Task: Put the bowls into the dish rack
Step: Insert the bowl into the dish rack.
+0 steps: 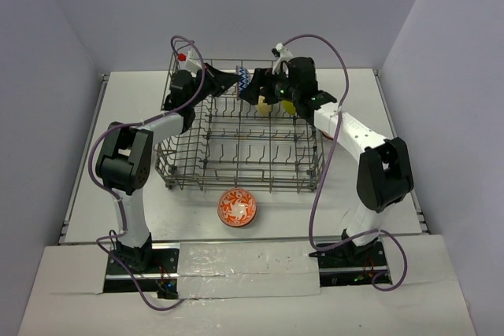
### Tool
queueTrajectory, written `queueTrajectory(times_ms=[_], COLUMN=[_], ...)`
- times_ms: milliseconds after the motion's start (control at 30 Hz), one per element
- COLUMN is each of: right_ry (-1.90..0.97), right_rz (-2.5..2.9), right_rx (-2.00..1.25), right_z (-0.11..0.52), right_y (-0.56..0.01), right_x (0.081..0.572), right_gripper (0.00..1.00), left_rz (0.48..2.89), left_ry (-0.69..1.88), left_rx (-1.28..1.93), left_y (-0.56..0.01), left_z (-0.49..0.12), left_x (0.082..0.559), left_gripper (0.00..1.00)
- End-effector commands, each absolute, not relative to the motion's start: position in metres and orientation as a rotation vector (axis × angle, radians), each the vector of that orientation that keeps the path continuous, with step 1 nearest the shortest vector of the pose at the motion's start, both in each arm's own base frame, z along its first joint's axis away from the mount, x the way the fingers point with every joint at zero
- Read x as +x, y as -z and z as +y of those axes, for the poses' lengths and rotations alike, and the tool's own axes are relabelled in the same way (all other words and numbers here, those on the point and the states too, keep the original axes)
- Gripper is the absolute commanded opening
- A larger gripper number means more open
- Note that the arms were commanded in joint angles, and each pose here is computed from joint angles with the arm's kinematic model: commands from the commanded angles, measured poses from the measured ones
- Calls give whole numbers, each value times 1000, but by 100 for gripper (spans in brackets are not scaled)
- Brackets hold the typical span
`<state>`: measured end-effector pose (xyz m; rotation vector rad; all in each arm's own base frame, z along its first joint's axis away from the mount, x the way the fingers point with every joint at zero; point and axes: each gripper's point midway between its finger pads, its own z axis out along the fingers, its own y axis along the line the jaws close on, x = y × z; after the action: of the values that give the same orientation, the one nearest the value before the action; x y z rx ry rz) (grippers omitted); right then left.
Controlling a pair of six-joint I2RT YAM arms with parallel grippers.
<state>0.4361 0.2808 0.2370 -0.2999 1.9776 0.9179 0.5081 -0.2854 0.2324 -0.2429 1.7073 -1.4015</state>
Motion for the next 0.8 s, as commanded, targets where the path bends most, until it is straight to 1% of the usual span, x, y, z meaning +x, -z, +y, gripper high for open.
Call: queueTrajectory(times_ms=[0,467,767], right_ry=[-973,-994,-1076], right_rz=[1850,1867,1854], right_rx=[-346,-322,-331], right_z=[289,270,278], right_y=[-273,-255,-252], right_x=[450,485,497], right_gripper=[91,91,91], left_rz=[1798,1823,1827], left_ry=[1405,1400,1399], left_rx=[-232,-194,-181], left_y=[-224,-228,-232], left_z=[-285,-287,-285], left_x=[501,497,494], left_gripper=[3,2,1])
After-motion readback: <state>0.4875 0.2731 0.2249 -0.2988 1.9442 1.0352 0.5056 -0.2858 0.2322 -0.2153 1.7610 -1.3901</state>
